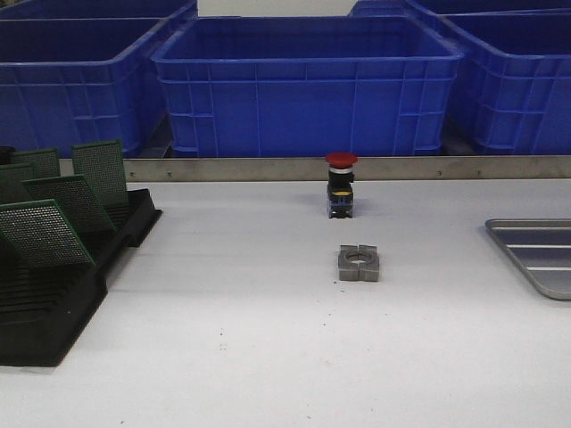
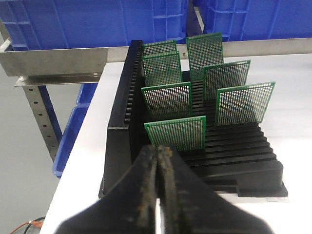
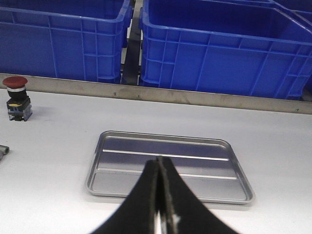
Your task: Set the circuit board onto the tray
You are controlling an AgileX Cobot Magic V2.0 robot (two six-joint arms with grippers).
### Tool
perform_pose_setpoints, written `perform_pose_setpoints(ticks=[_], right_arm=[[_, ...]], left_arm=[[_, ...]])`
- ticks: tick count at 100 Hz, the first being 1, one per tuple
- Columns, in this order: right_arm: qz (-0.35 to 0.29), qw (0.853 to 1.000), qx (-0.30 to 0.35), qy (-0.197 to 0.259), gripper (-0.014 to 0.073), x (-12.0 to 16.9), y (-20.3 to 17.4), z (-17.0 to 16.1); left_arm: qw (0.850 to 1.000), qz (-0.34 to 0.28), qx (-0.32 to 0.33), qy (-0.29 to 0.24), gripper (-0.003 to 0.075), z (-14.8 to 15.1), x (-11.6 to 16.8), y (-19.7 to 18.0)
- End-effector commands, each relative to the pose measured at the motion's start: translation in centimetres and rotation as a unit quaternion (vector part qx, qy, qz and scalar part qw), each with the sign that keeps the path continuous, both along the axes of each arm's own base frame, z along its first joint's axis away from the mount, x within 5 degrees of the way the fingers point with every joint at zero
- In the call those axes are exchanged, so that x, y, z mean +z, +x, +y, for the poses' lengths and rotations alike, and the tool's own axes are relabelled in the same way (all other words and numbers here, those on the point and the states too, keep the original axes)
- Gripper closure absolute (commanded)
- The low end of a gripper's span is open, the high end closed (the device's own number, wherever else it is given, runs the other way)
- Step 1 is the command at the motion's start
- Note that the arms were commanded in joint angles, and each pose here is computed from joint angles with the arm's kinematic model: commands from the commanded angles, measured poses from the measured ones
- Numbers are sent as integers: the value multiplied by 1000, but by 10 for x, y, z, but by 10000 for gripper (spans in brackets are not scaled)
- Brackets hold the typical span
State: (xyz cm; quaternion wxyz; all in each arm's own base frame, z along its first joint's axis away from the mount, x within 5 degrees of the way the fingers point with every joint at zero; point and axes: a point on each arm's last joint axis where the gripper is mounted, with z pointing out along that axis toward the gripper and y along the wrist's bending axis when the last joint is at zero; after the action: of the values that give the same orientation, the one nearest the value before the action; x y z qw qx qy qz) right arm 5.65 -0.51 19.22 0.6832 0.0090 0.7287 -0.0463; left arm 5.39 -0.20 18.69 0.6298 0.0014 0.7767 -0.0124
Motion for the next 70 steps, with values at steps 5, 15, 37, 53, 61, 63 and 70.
perform_pose_setpoints(ticks=[5,15,37,53,61,63,70], right_arm=[[-50,999,2,-11,655,8,-1,1],[-50,999,2,-11,655,8,-1,1],[-50,999,2,-11,655,8,-1,1],[-50,999,2,-11,655,8,-1,1],[-50,999,2,-11,655,8,-1,1],[-50,999,2,-11,655,8,-1,1],[-50,999,2,-11,655,8,-1,1]], left_arm=[[999,-41,1,1,737,0,-1,0],[999,-41,2,18,737,1,-1,0],[993,-92,5,79,737,3,8,1],[978,-192,4,78,737,1,27,-1],[971,-226,4,77,737,1,33,-2],[970,-232,4,77,737,1,34,-2],[965,-250,4,77,737,0,37,-3]])
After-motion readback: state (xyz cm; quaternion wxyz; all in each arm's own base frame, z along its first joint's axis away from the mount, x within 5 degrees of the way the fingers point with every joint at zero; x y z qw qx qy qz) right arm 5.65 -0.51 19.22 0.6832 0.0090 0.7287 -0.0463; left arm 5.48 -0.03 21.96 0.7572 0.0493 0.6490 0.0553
